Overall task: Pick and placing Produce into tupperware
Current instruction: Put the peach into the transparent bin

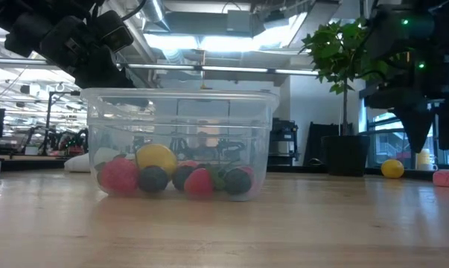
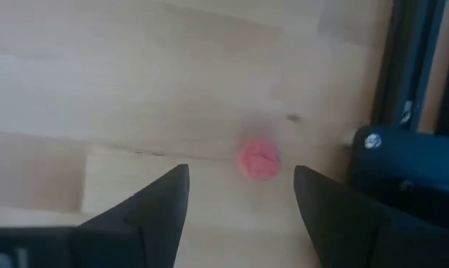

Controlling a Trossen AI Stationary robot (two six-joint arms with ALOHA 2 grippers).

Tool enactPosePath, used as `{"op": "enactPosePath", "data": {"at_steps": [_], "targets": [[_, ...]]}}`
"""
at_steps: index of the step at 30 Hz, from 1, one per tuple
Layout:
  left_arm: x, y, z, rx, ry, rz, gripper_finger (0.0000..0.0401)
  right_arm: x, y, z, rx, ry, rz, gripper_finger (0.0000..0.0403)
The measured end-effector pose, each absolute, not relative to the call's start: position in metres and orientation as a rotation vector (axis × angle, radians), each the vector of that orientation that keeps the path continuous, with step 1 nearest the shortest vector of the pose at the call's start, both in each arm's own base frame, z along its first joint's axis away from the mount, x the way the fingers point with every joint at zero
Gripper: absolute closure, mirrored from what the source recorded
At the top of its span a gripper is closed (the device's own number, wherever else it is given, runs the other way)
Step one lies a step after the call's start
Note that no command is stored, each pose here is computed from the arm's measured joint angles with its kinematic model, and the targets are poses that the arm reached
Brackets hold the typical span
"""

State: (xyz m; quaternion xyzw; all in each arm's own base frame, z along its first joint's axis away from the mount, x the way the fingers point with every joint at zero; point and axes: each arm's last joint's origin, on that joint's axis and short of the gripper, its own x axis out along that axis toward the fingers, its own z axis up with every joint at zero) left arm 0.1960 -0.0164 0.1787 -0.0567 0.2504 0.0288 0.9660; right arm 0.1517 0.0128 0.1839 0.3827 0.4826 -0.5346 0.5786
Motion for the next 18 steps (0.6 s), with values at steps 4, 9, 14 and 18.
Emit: {"op": "enactPosePath", "data": {"at_steps": [4, 9, 14, 18], "targets": [[0.196, -0.016, 0.179, -0.115, 0.506, 0.058, 0.0280, 0.152, 0.009, 0.184, 0.837, 1.175, -1.203, 0.0159], [0.196, -0.016, 0.179, -0.115, 0.506, 0.058, 0.0280, 0.153, 0.002, 0.184, 0.854, 1.170, -1.226, 0.0159], [0.196, -0.016, 0.179, -0.115, 0.505, 0.058, 0.0280, 0.153, -0.004, 0.183, 0.802, 1.219, -1.181, 0.0159], [0.196, -0.016, 0.179, -0.115, 0.505, 0.058, 0.0280, 0.153, -0.011, 0.183, 0.789, 1.242, -1.176, 0.0159]]}}
